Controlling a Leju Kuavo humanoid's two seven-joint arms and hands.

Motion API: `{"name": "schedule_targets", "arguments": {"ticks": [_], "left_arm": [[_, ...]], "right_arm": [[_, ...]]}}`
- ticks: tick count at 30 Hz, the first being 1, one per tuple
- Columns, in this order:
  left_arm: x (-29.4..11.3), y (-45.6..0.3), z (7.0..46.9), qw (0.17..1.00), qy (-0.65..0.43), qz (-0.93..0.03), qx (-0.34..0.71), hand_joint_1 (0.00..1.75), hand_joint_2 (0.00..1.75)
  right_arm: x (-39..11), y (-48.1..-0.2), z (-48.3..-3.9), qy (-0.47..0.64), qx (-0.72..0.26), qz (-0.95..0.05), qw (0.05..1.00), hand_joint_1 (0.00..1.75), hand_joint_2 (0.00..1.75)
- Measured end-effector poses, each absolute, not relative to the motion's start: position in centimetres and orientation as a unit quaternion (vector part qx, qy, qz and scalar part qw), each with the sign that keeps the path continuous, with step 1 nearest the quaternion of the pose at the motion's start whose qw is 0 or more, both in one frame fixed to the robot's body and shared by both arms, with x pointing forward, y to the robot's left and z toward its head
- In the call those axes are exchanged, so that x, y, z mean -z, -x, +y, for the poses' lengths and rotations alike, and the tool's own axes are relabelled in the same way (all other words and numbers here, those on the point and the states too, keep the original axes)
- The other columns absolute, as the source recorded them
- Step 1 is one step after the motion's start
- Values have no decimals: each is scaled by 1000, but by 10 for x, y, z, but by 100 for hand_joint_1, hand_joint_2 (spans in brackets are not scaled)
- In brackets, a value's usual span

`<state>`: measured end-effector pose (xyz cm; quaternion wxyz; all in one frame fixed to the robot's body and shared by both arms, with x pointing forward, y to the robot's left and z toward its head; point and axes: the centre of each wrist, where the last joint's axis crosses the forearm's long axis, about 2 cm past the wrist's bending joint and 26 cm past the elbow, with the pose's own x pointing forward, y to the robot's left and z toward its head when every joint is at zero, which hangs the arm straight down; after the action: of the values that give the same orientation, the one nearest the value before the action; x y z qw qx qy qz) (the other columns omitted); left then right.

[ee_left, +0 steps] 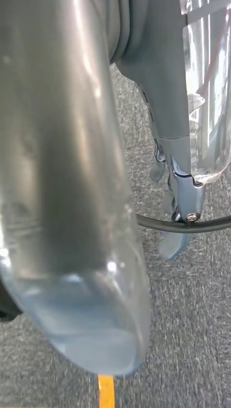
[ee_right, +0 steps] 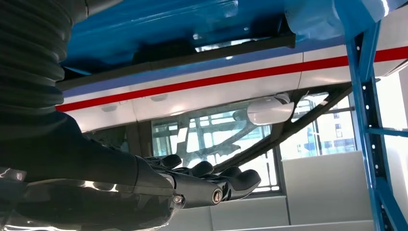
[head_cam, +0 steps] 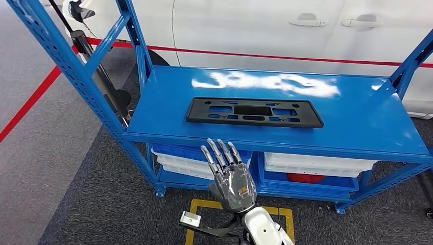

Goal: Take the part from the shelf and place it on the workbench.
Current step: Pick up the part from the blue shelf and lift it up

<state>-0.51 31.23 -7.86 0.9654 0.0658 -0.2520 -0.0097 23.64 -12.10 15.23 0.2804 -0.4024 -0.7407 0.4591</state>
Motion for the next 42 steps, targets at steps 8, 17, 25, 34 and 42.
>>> {"name": "schedule_targets", "arguments": {"ticks": [8, 17, 25, 34, 42], "left_arm": [[80, 7, 310, 966, -64, -251, -5, 0, 0], [81, 7, 311, 968, -72, -240, -9, 0, 0], [81, 8, 313, 970, -80, -229, -7, 0, 0], [81, 7, 311, 971, -75, -226, -9, 0, 0], [81, 7, 309, 972, -63, -226, 5, 0, 0]], "right_arm": [[-141, -232, -124, 399, -467, -731, 298, 0, 175], [-130, -227, -126, 393, -477, -722, 312, 0, 175], [-128, -227, -127, 391, -479, -720, 315, 0, 175], [-129, -227, -127, 394, -475, -720, 316, 0, 175], [-154, -248, -122, 468, -430, -694, 337, 0, 175]]}}
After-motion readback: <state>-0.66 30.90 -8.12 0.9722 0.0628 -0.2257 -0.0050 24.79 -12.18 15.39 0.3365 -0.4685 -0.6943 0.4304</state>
